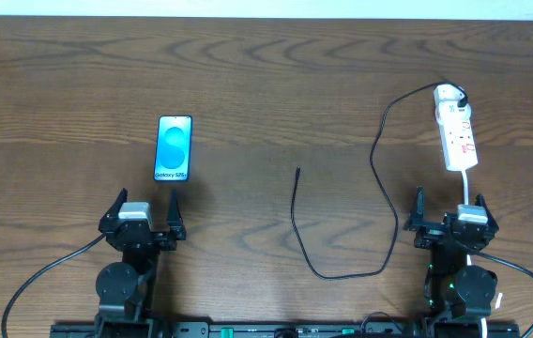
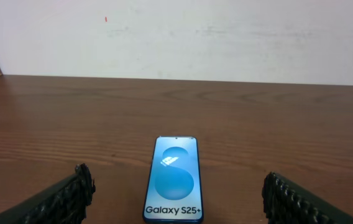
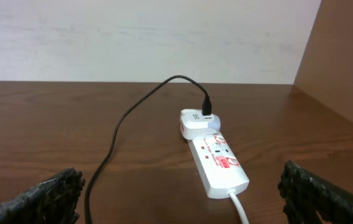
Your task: Plug charger to phone and switch on socket
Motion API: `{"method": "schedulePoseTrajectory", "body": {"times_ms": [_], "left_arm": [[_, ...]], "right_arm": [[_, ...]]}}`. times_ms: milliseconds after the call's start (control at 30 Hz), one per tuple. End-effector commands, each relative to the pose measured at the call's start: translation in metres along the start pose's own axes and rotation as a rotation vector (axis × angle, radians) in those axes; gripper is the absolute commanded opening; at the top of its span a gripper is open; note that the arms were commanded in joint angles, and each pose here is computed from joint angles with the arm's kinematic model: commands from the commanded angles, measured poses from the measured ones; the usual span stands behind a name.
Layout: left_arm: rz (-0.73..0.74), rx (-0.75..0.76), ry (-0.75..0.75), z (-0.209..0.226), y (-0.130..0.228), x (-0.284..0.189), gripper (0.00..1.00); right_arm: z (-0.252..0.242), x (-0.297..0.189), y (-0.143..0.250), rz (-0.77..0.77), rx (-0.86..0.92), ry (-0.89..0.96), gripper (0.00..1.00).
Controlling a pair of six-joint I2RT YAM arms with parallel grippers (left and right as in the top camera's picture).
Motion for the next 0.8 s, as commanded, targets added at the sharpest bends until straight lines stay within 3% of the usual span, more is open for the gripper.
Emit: {"method": "schedulePoseTrajectory", "body": {"times_ms": [0, 767], "left_arm": [[0.052, 0.002, -0.006, -0.0006, 0.0153, 0.0008, 0.89], [0.125, 0.007, 0.006, -0.0009, 0.0183, -0.0003, 0.88]], "right_arm": [[0.0015, -0.0004, 0.0006, 0.001, -0.009, -0.007, 0.99], [0.0021, -0.0004, 0.0007, 0.001, -0.01, -0.009, 0.99]]}}
Point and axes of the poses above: each gripper's point midway between its finger pads, its own x axis out along the fingers, its own z axis along the line the jaws close on, y = z × x, the point moved 3 cm from there along -x, back along the fingers, and after that the axes turned 12 degrees about x, right-handed, at the moved point
